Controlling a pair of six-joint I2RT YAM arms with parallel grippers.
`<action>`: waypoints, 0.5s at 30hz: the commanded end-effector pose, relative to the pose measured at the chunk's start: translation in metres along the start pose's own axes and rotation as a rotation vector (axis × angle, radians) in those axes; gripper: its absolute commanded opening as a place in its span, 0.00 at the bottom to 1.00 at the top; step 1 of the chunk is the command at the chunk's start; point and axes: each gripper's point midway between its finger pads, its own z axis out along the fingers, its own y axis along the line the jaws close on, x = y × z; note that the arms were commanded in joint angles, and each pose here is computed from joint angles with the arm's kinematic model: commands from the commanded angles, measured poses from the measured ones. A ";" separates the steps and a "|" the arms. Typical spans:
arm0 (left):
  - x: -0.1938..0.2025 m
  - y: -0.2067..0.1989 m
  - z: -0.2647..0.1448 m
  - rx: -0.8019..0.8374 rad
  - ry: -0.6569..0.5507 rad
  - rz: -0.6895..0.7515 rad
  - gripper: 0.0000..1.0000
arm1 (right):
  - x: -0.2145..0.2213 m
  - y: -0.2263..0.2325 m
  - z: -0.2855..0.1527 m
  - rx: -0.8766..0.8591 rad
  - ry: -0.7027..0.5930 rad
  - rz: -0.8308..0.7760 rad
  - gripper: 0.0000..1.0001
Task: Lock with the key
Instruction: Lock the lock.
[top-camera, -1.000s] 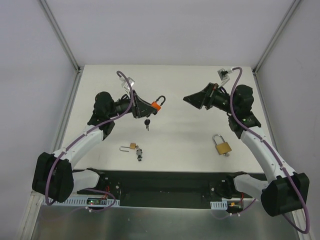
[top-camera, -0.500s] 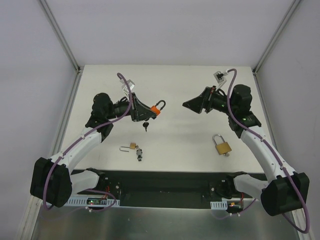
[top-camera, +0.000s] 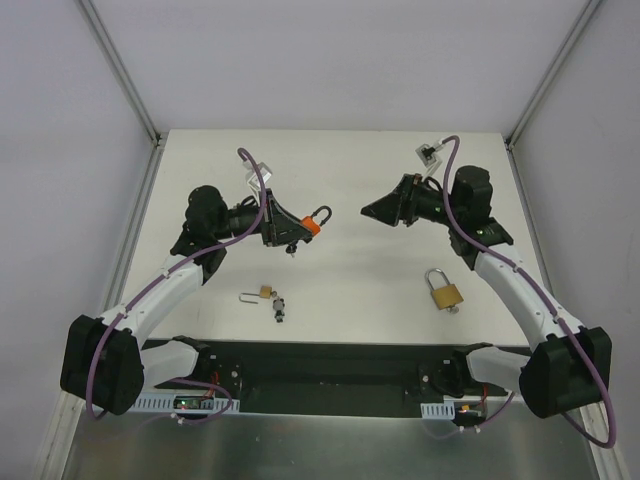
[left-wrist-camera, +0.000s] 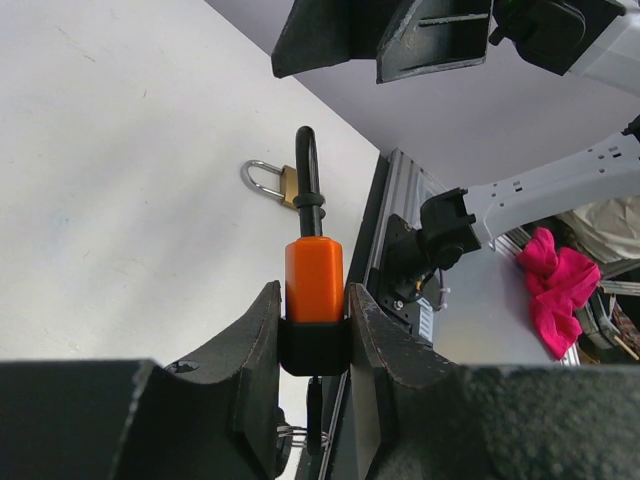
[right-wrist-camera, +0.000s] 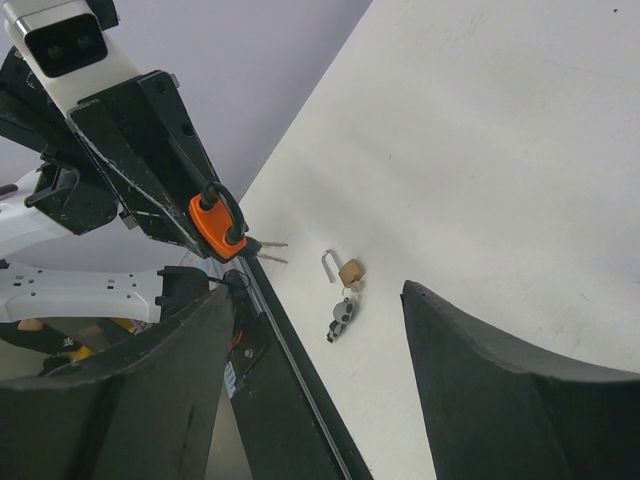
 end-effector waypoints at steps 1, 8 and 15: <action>-0.012 -0.022 -0.006 0.062 -0.003 0.106 0.00 | -0.015 0.026 0.003 -0.079 -0.017 -0.087 0.67; -0.006 -0.031 -0.008 0.103 0.027 0.103 0.00 | -0.007 0.045 0.010 -0.168 0.028 -0.127 0.59; -0.007 -0.043 -0.007 0.143 0.045 0.118 0.00 | 0.004 0.065 0.022 -0.241 0.068 -0.170 0.57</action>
